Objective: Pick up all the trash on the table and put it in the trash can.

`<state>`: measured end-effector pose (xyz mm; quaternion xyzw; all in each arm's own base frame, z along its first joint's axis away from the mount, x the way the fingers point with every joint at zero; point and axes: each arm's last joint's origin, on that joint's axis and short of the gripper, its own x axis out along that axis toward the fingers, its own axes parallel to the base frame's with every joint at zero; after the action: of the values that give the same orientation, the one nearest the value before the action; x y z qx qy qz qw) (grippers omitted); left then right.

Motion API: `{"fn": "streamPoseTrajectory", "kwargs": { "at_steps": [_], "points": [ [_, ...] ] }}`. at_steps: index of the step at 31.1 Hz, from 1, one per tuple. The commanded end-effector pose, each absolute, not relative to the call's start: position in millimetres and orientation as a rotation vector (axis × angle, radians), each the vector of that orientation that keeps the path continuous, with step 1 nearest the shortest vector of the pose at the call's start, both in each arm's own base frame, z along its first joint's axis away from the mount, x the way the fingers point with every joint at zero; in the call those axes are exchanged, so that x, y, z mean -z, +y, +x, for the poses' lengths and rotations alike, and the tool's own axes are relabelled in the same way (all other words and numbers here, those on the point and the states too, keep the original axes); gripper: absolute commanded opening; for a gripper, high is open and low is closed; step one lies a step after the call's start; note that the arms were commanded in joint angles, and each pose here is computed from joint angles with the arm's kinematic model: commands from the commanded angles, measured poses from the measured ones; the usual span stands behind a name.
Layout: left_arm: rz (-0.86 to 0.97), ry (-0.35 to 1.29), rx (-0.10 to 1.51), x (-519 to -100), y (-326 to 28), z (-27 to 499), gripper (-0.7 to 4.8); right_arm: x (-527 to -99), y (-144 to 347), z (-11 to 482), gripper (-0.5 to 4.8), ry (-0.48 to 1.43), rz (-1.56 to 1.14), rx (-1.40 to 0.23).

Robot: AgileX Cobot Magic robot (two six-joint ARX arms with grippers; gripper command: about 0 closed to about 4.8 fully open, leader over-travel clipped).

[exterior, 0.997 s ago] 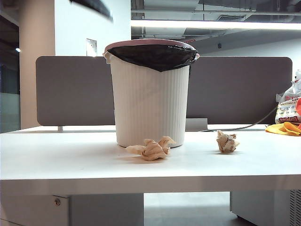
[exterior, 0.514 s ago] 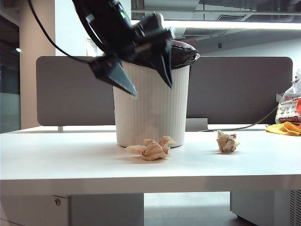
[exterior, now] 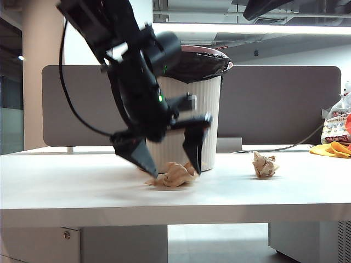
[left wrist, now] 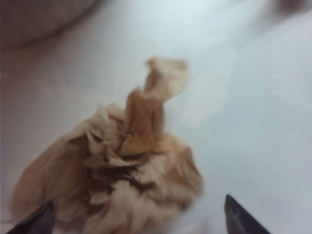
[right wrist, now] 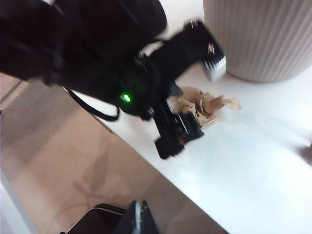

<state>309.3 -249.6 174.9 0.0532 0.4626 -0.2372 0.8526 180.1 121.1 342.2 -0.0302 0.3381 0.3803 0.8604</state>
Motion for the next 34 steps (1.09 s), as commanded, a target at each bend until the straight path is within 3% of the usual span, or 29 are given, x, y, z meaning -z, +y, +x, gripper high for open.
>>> {"fn": "streamPoseTrajectory", "kwargs": {
  "at_steps": [1, 6, 8, 11, 12, 18, 22, 34],
  "points": [
    [0.122, 0.985, 0.483, -164.4, -251.8, 311.9, 4.79, -345.8, 122.9, 180.1, -0.07, 0.678, -0.059, -0.809],
    [0.136, 1.020, 0.475, -151.7, -252.8, 312.8, 4.79, -345.7, 122.9, 180.1, -0.07, 0.679, -0.060, -0.809],
    [0.131, 1.018, 0.474, -151.9, -253.0, 313.1, 3.59, -345.7, 122.8, 180.0, -0.07, 0.680, -0.060, -0.809],
    [0.104, 1.017, 0.471, -153.6, -253.8, 313.9, 0.22, -345.7, 122.8, 180.0, -0.07, 0.680, -0.060, -0.809],
    [0.098, 1.016, 0.473, -153.8, -253.9, 314.2, 0.01, -345.7, 122.8, 180.0, -0.07, 0.679, -0.059, -0.810],
    [0.060, 1.023, 0.545, -163.9, -254.6, 311.3, -0.06, -351.5, 120.9, 177.8, -0.07, 0.631, -0.056, -0.802],
    [0.047, 0.933, 0.555, -192.9, -255.1, 304.9, -0.06, -363.6, 116.4, 172.2, -0.07, 0.533, -0.050, -0.781],
    [-0.106, 0.240, 0.577, -340.6, -230.1, 281.1, -0.06, -410.9, 98.1, 149.4, -0.07, 0.140, 0.034, -0.685]
  ]
}}
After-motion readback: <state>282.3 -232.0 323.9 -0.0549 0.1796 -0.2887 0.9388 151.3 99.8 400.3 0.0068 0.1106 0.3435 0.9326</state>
